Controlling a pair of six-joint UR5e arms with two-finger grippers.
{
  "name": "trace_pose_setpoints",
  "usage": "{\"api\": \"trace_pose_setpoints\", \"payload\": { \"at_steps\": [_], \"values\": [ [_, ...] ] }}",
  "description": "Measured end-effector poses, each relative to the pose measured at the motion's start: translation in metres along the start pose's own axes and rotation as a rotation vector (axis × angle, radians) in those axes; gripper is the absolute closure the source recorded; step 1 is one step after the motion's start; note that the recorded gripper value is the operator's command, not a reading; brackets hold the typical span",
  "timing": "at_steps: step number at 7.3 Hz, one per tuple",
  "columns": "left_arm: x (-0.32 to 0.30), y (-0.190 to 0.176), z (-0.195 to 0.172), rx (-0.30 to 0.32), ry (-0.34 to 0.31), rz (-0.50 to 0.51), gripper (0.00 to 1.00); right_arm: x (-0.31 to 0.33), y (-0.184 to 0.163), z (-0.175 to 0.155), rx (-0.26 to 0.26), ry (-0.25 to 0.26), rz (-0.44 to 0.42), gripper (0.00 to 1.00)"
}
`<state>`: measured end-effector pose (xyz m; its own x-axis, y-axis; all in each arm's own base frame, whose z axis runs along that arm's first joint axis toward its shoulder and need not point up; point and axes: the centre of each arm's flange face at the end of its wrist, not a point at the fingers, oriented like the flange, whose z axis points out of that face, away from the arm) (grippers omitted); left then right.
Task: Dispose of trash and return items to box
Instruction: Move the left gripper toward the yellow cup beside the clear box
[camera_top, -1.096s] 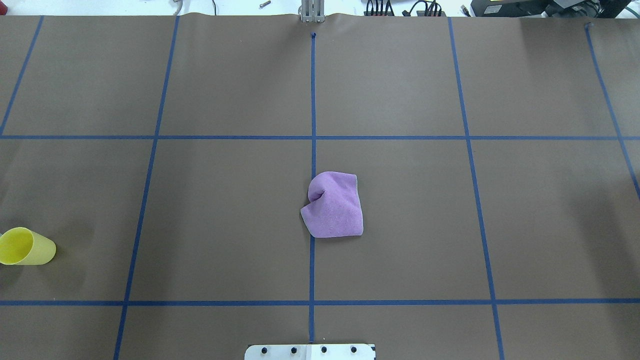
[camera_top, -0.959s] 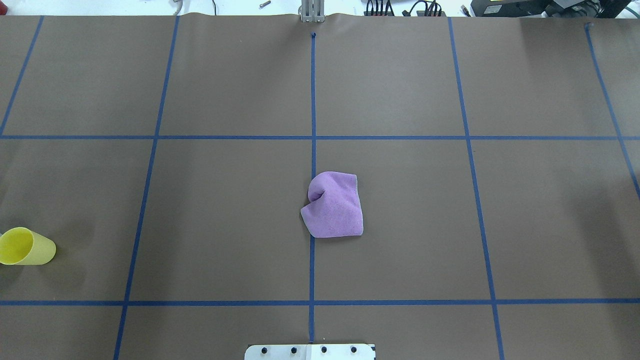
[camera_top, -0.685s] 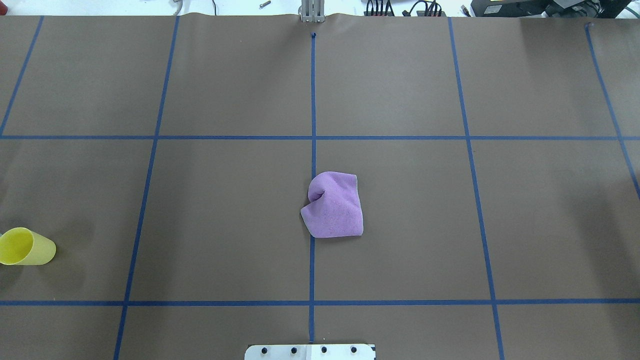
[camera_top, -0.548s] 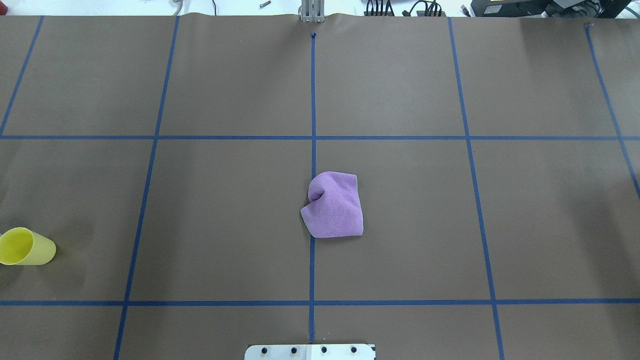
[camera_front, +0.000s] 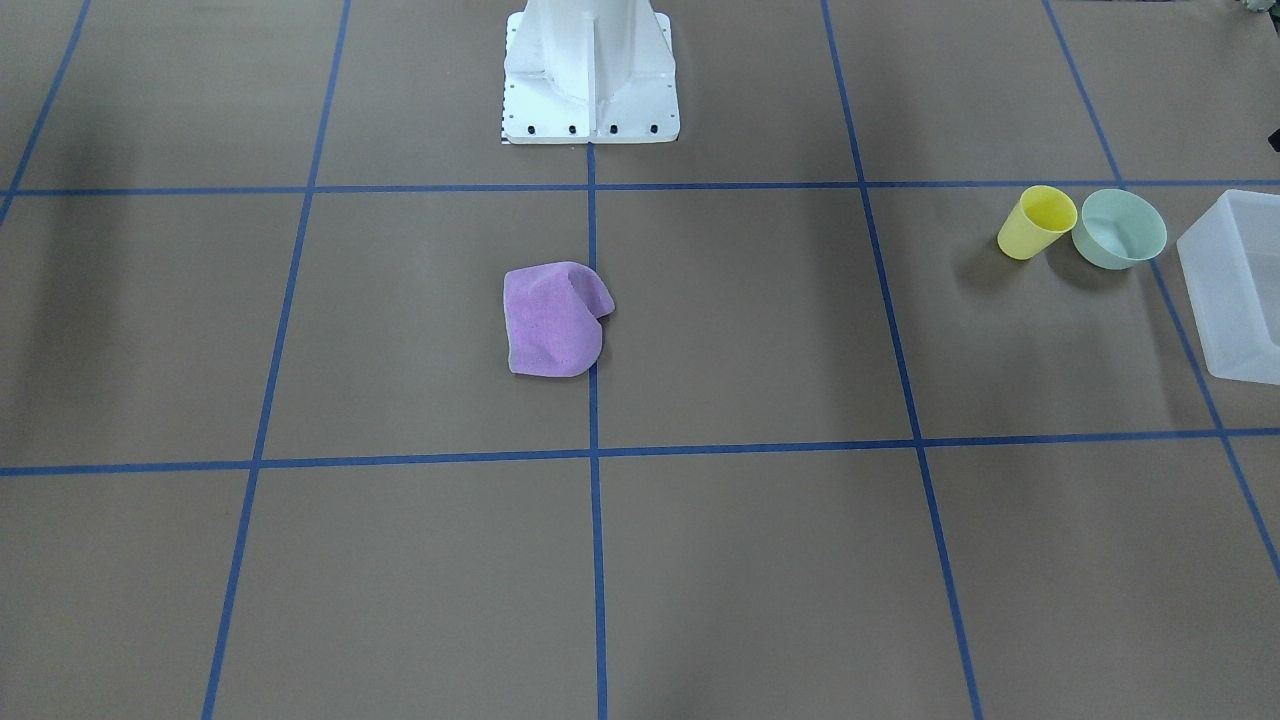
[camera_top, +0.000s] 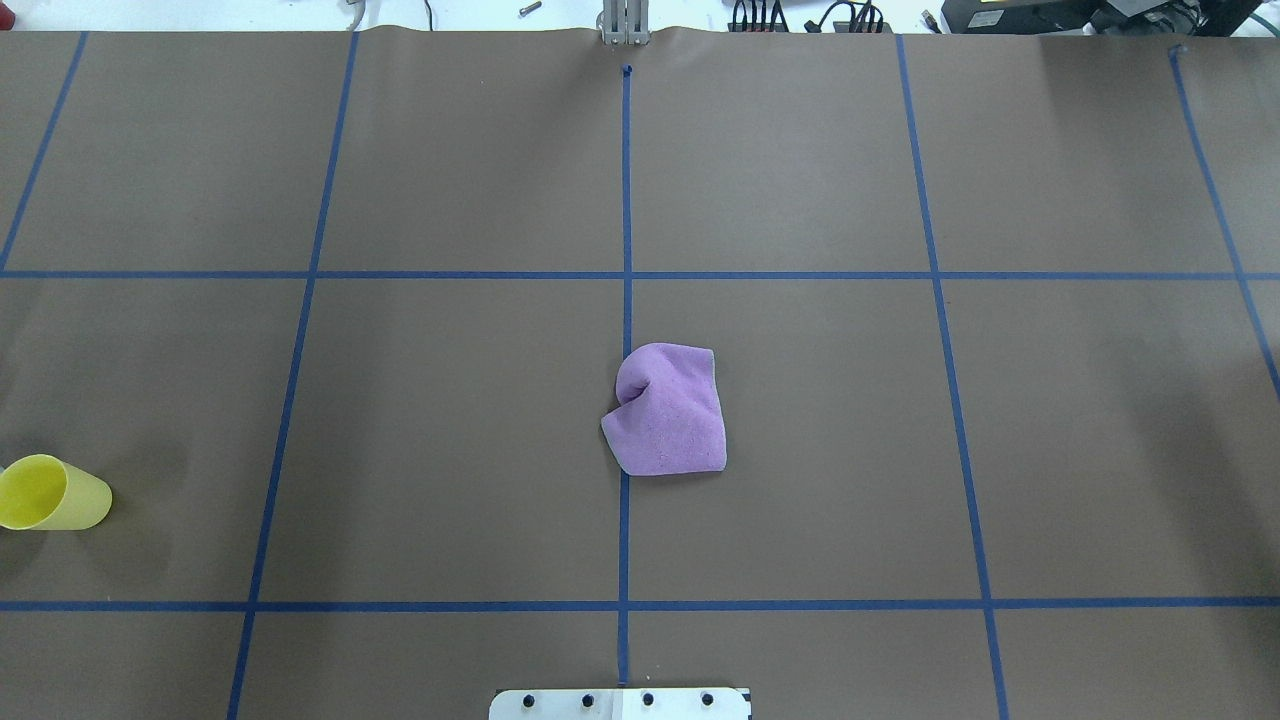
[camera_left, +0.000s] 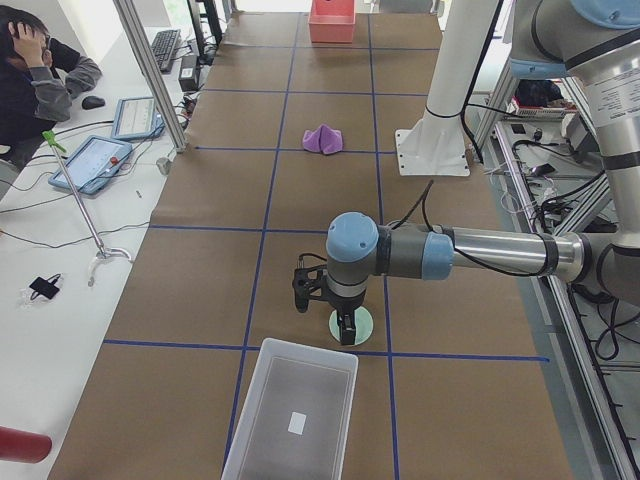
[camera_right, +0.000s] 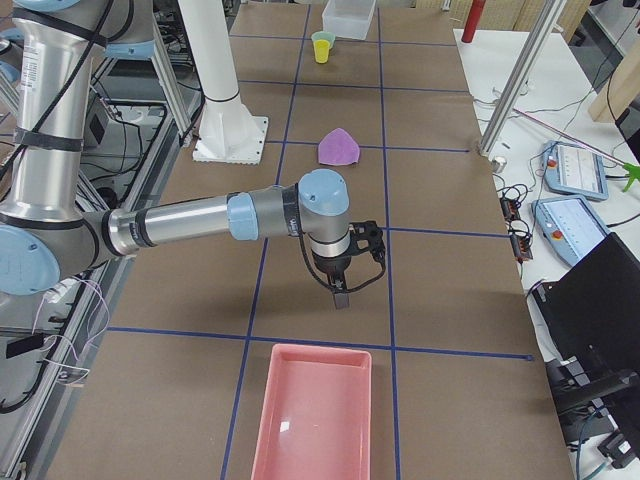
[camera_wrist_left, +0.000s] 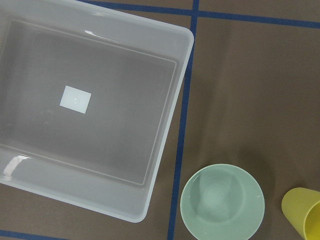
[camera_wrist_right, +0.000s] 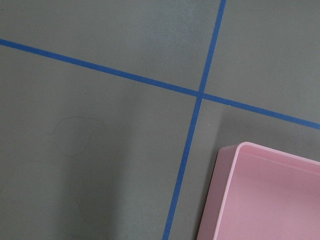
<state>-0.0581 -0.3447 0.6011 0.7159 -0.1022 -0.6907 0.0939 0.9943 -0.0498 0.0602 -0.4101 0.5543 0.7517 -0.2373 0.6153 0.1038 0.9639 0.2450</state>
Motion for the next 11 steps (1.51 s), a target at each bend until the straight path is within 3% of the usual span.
{"api": "trace_pose_setpoints", "payload": {
  "at_steps": [7, 10, 11],
  "values": [
    [0.053, -0.035, -0.047, 0.079, 0.012, 0.073, 0.01, -0.001, -0.001, 0.001, 0.005, -0.003, -0.004, 0.0],
    [0.084, -0.048, -0.074, 0.251, 0.059, 0.239, 0.01, -0.008, -0.004, -0.003, 0.017, -0.035, -0.014, 0.0],
    [0.091, -0.051, -0.075, 0.267, 0.077, 0.257, 0.01, -0.01, -0.005, -0.003, 0.019, -0.039, -0.018, 0.0]
  ]
}}
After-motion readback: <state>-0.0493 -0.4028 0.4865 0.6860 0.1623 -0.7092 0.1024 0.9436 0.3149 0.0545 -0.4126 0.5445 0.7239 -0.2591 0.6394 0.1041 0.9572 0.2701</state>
